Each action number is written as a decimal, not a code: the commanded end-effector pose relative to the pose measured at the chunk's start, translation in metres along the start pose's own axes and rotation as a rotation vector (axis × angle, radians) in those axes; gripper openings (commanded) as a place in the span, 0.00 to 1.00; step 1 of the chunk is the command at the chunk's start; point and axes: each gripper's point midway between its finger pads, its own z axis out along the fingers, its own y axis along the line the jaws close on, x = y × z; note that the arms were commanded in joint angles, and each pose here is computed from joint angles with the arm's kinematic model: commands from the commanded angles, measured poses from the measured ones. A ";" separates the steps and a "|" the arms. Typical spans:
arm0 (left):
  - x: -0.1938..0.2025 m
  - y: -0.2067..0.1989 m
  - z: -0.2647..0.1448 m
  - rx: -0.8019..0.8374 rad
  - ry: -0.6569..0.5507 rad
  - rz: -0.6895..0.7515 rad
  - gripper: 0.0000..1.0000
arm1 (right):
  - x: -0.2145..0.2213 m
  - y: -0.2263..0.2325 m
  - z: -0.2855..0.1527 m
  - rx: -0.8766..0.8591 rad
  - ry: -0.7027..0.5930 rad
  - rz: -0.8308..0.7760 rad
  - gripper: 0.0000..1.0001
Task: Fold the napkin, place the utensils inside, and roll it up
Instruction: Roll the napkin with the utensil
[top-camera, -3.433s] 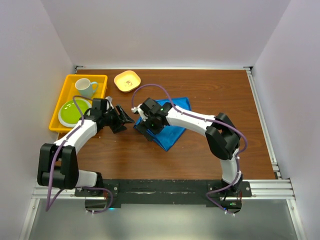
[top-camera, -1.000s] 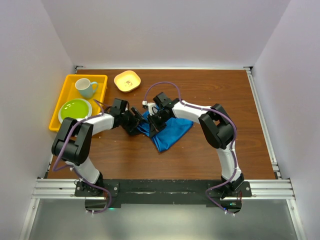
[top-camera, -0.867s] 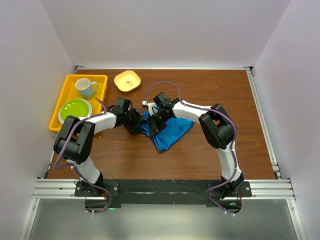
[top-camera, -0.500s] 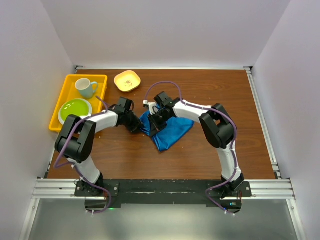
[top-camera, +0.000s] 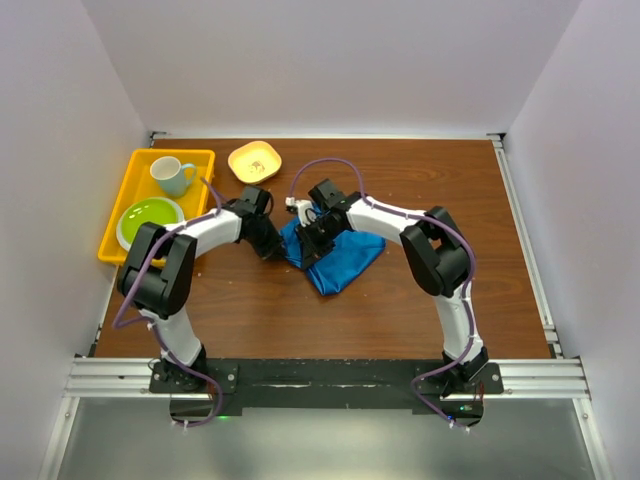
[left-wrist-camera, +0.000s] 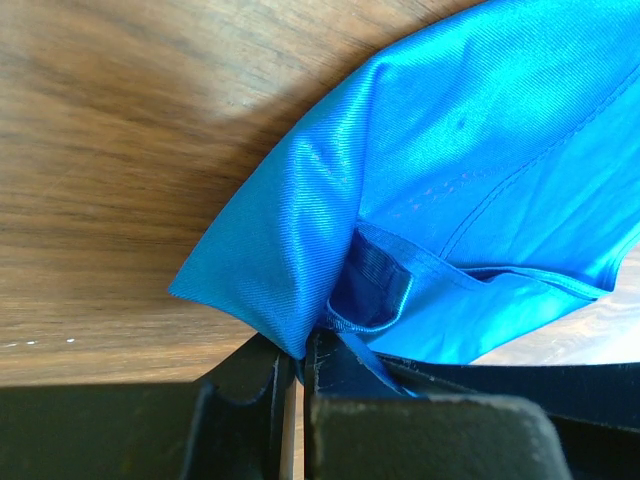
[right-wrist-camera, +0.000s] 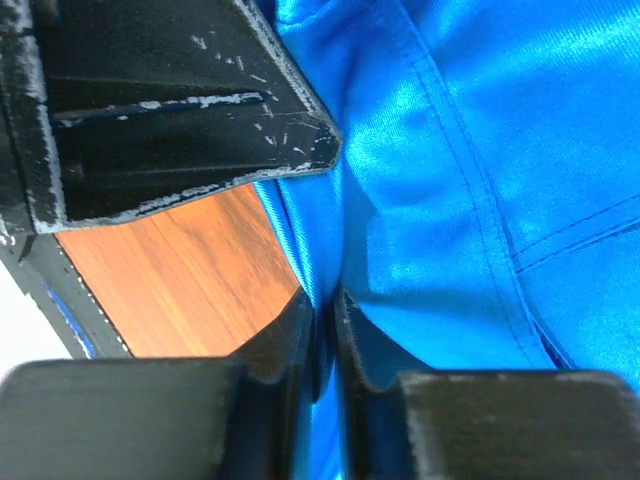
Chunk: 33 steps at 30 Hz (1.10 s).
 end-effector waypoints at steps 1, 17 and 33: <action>0.005 0.024 0.006 -0.125 0.035 0.041 0.00 | -0.008 0.012 -0.014 0.059 0.005 -0.095 0.24; 0.018 0.009 0.007 -0.140 0.128 0.086 0.00 | -0.013 0.030 -0.013 0.444 -0.096 -0.420 0.75; 0.023 0.000 -0.001 -0.110 0.145 0.042 0.00 | 0.020 0.008 0.016 0.532 -0.110 -0.375 0.48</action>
